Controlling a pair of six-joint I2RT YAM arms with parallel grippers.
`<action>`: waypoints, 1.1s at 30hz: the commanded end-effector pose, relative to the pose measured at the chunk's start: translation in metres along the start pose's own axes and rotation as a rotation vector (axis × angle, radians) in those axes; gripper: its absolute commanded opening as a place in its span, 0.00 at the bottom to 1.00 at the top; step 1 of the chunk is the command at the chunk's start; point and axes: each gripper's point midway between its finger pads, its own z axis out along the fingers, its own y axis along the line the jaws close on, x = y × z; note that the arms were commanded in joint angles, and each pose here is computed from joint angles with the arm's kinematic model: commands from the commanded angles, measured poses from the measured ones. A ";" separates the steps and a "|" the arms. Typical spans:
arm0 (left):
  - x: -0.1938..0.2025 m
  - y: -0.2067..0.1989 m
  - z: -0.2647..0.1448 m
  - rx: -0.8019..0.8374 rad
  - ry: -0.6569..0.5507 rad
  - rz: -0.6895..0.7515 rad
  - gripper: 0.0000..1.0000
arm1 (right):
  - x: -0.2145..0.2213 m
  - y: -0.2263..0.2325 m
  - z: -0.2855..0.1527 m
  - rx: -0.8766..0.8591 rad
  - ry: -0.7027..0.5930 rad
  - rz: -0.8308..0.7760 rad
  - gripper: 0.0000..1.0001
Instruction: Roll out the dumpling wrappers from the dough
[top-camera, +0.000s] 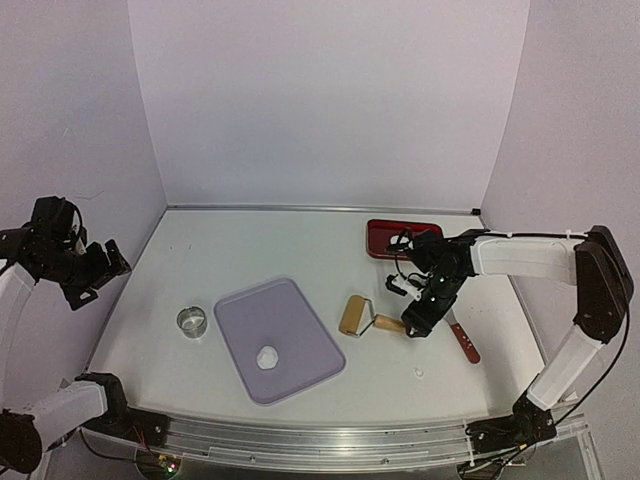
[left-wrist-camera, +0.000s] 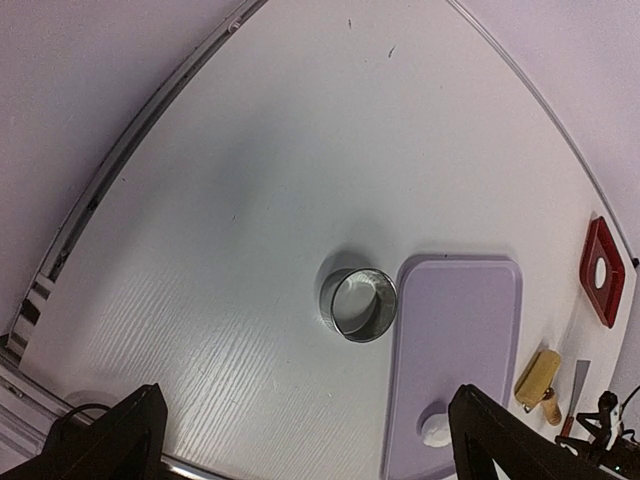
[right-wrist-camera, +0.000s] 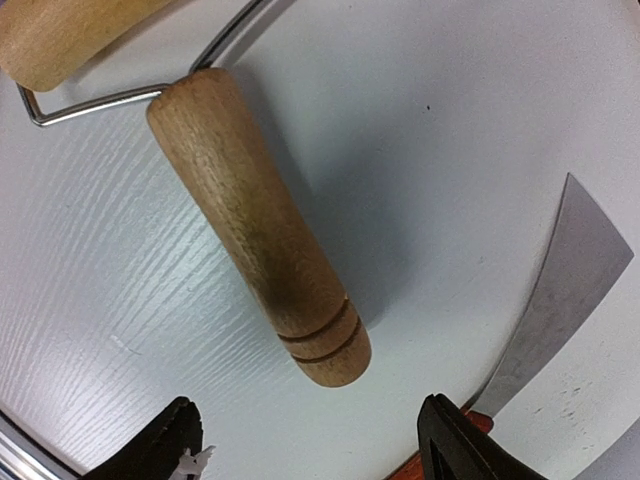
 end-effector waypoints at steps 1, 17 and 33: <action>-0.005 -0.005 0.003 0.019 -0.014 -0.007 1.00 | -0.009 -0.010 0.010 0.044 0.013 -0.042 0.75; -0.005 -0.005 0.006 0.019 -0.006 -0.008 1.00 | -0.014 0.000 0.032 -0.005 0.019 -0.004 0.12; 0.001 -0.127 -0.054 0.678 0.166 0.134 1.00 | -0.091 0.050 -0.116 0.056 -0.355 0.060 0.00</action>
